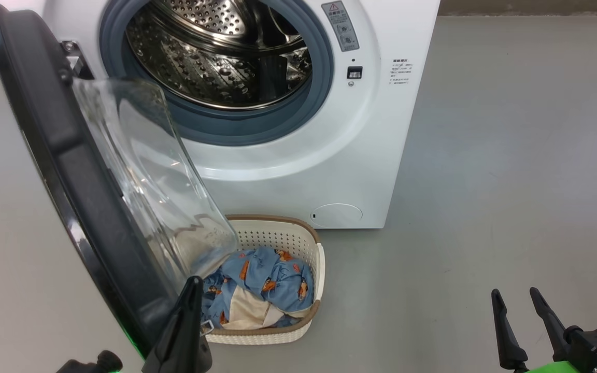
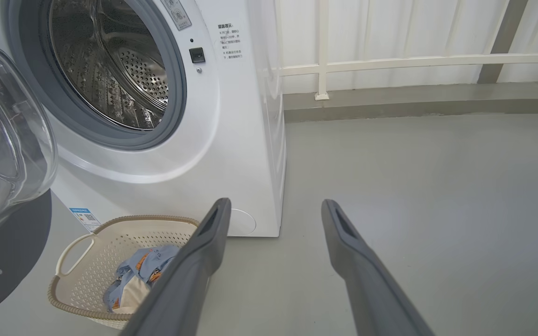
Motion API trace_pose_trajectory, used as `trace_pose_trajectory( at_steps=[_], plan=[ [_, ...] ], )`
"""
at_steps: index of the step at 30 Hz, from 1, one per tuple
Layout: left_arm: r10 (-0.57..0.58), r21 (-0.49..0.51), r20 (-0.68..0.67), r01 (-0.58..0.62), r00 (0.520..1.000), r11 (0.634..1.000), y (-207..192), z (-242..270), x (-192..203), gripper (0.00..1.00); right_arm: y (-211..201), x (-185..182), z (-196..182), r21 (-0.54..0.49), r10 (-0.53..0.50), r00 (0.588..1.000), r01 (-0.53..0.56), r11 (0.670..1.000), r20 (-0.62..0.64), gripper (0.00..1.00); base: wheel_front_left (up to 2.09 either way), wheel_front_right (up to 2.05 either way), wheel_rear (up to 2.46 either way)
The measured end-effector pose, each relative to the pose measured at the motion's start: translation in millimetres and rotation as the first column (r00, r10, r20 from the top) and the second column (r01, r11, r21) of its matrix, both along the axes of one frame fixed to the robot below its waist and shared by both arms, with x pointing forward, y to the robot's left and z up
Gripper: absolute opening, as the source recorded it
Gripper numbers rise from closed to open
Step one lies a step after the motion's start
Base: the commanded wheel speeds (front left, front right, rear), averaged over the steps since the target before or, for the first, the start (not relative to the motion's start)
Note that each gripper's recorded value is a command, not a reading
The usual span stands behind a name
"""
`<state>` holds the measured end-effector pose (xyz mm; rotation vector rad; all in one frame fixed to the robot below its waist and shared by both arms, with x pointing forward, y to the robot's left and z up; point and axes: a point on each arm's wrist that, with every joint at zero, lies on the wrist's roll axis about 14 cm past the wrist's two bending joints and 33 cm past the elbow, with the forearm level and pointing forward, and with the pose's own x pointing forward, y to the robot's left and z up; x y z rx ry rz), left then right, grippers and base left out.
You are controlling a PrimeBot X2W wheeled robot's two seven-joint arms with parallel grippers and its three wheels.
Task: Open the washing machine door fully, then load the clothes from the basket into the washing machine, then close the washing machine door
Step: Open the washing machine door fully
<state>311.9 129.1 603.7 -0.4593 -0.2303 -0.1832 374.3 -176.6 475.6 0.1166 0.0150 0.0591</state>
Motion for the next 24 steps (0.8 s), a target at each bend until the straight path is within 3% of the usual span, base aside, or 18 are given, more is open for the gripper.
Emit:
trace_pose_trajectory(
  at_steps=[24],
  plan=[
    [0.088,-0.035,-0.164,-0.095,0.983,0.995,24,-44,-3,0.00,25,13,-9,0.005,0.075,0.997,-0.075,0.997,-0.024,1.00,0.00,0.00,0.00]
  ],
)
